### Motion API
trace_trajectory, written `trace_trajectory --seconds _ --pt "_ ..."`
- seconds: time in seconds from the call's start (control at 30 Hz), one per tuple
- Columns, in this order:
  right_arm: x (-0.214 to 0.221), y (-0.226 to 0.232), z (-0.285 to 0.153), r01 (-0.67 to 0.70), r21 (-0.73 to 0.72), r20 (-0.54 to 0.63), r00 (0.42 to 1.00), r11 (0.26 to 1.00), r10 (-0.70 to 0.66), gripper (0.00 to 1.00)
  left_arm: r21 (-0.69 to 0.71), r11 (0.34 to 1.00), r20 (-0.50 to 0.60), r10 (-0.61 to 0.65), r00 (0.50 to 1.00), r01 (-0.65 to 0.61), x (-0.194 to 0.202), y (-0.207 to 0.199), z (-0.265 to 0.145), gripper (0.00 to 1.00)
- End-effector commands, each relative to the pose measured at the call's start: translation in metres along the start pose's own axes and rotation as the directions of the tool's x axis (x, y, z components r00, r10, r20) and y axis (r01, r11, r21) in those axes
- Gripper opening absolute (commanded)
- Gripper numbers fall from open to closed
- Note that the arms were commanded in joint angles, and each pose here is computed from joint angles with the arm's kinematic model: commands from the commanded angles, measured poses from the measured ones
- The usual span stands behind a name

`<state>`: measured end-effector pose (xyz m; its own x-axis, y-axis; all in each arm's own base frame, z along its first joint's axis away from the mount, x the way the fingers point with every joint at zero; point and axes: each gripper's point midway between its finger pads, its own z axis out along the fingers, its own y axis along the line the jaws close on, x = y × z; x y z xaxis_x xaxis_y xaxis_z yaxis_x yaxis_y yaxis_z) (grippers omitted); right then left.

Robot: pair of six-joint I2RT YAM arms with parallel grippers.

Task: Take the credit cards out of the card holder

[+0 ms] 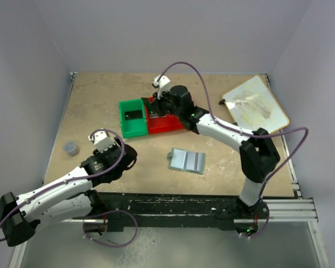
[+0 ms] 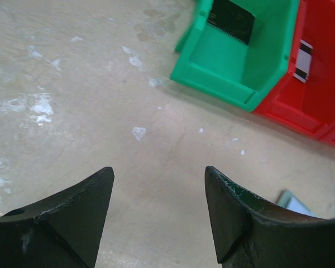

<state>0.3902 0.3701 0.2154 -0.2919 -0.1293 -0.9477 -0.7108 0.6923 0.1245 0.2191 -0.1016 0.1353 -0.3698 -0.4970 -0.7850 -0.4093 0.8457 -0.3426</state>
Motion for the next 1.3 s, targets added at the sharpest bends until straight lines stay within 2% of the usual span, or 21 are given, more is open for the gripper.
trace_trajectory --seconds 0.0,0.17,0.4,0.53,0.77,1.07,1.27 --pt "-0.036 0.02 0.034 0.263 -0.008 0.116 0.959 0.965 -0.26 0.0 -0.091 0.995 0.054 -0.03 0.998 0.035 -0.023 0.023 0.002 0.65" --pt "-0.027 0.036 0.073 0.42 -0.033 0.098 0.905 0.907 -0.415 0.0 -0.166 0.983 0.02 -0.081 0.997 0.083 -0.039 0.044 0.014 0.65" --pt "-0.02 0.034 0.095 0.52 -0.026 0.069 0.853 0.854 -0.517 0.0 -0.19 0.976 -0.035 -0.119 0.992 0.111 -0.039 0.051 0.024 0.66" --pt "-0.008 0.029 0.107 0.53 -0.033 0.003 0.848 0.848 -0.53 0.0 -0.2 0.973 0.002 -0.12 0.993 0.118 -0.049 0.054 0.02 0.66" --pt "0.014 0.017 0.127 0.626 -0.038 -0.062 0.776 0.779 -0.627 0.0 -0.213 0.965 0.14 -0.128 0.982 0.156 -0.087 0.069 -0.001 0.67" --pt "0.027 0.001 0.147 0.709 0.008 -0.113 0.701 0.705 -0.704 0.0 -0.156 0.975 0.147 -0.135 0.98 0.158 -0.1 0.059 -0.011 0.68" --pt "0.044 0.0 0.161 0.784 0.011 -0.156 0.615 0.621 -0.773 0.0 -0.167 0.976 0.17 -0.111 0.979 0.139 -0.109 0.063 -0.016 0.68"
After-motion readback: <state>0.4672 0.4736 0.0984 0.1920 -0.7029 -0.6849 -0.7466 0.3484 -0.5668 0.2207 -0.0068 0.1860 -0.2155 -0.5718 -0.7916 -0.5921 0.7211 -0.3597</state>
